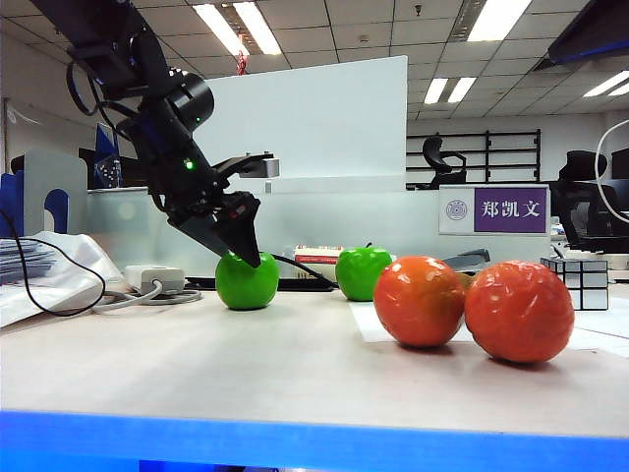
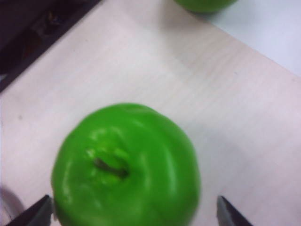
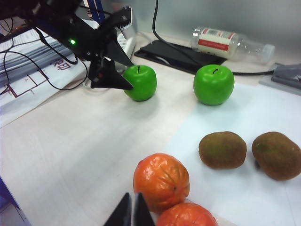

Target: Put the same fruits together.

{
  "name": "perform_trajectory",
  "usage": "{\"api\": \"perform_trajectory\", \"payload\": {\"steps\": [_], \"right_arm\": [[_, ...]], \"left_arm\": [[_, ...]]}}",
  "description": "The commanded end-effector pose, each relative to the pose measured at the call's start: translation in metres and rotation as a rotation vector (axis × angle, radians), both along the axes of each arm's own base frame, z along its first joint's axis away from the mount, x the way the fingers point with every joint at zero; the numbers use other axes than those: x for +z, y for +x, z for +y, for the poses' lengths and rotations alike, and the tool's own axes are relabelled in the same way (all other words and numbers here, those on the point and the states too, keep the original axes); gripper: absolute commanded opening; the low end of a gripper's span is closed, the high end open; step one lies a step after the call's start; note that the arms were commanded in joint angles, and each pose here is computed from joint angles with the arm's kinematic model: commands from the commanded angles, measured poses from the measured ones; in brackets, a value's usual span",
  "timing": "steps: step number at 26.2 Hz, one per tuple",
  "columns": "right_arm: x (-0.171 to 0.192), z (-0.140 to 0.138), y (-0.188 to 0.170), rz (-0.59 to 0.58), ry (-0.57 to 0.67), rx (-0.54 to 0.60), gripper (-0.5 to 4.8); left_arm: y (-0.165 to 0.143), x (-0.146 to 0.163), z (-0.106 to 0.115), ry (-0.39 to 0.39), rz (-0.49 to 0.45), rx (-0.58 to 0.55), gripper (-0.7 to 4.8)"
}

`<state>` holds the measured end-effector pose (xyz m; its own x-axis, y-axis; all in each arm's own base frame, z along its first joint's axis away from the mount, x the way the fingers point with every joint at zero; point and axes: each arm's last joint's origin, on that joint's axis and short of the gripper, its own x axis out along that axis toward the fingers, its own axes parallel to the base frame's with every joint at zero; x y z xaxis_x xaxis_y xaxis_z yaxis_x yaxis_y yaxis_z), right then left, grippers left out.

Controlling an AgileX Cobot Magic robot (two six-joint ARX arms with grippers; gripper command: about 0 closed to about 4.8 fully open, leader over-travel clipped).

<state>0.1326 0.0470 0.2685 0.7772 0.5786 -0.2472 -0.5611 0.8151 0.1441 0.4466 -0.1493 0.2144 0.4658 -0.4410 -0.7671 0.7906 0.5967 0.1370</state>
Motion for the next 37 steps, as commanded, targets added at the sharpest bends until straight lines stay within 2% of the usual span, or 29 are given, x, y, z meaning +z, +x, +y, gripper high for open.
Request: {"api": "perform_trajectory", "payload": {"steps": [1, 9, 17, 18, 19, 20, 21, 28, 37], "right_arm": [[0.004, 0.0, 0.0, -0.02, 0.002, 0.004, 0.22], [0.004, 0.0, 0.0, -0.02, 0.001, 0.003, 0.22], [0.002, 0.0, -0.001, 0.001, -0.005, 0.001, 0.22], [0.002, 0.0, -0.001, 0.0, -0.005, 0.001, 0.22], [0.002, 0.0, -0.001, 0.0, -0.005, 0.0, 0.22], [0.002, 0.0, -0.001, 0.001, -0.005, 0.0, 0.22], [0.002, 0.0, -0.001, 0.0, -0.005, 0.001, 0.22], [0.002, 0.0, -0.001, 0.0, -0.005, 0.0, 0.22], [0.002, -0.001, 0.0, -0.002, -0.012, -0.021, 0.22]], "left_arm": [[0.003, -0.009, -0.001, -0.011, 0.011, -0.009, 4.79], [0.007, -0.029, -0.002, -0.01, 0.06, -0.014, 4.79], [0.009, -0.028, -0.003, -0.02, 0.03, -0.018, 4.79], [0.01, -0.028, -0.003, -0.018, 0.026, -0.022, 3.97], [0.01, -0.027, -0.003, -0.02, 0.022, -0.022, 2.22], [0.01, -0.027, -0.003, -0.022, 0.016, -0.022, 0.79], [0.011, -0.027, -0.004, -0.025, 0.007, -0.022, -0.07], [0.012, -0.026, -0.004, -0.041, -0.003, -0.014, -0.06], [0.015, -0.02, -0.009, -0.224, 0.026, -0.009, -0.06]]}}
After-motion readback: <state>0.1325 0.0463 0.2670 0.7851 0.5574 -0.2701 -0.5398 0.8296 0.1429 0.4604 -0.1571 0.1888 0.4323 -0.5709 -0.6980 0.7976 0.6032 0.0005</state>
